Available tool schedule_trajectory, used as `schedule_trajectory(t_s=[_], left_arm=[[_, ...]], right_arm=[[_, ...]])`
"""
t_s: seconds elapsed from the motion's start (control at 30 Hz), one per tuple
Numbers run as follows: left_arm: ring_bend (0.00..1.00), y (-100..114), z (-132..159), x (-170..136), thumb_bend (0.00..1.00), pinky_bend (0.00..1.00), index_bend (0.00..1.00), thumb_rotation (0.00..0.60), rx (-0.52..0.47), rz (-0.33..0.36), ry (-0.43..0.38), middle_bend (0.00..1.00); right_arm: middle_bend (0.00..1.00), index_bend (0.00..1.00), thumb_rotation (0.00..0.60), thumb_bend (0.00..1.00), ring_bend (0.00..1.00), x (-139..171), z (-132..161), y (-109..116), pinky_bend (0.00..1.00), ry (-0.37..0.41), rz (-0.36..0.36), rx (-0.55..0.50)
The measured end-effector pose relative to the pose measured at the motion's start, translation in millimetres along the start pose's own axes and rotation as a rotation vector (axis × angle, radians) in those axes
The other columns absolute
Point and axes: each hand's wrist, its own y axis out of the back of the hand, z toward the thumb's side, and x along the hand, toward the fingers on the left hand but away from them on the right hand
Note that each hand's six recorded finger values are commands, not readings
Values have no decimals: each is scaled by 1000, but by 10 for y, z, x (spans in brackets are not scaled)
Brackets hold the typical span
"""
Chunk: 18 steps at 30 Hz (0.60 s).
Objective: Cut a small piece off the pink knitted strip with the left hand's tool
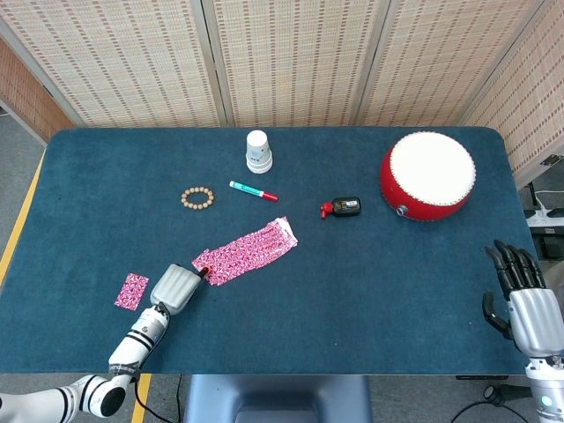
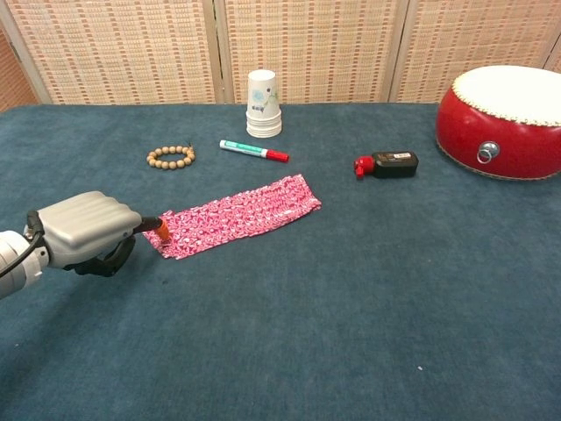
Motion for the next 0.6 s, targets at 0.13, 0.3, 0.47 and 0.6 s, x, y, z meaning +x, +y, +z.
schedule_trajectory(t_s=[0.13, 0.3, 0.47, 0.6], left_arm=[[751, -49, -81, -31, 852, 624, 282, 600, 7, -18, 18, 736], [751, -120, -201, -72, 851, 624, 287, 600, 21, -41, 41, 737], [751, -173, -356, -129, 851, 626, 289, 600, 22, -58, 77, 737], [751, -195, -495, -162, 852, 627, 290, 600, 25, -68, 109, 737]], right_arm=[[0, 0, 600, 596, 0, 1, 1, 0, 54, 0, -1, 1], [0, 0, 600, 597, 0, 1, 1, -8, 54, 0, 2, 3], [0, 0, 600, 596, 0, 1, -4, -25, 54, -4, 9, 4], [0, 0, 600, 596, 0, 2, 0, -35, 54, -4, 14, 7]])
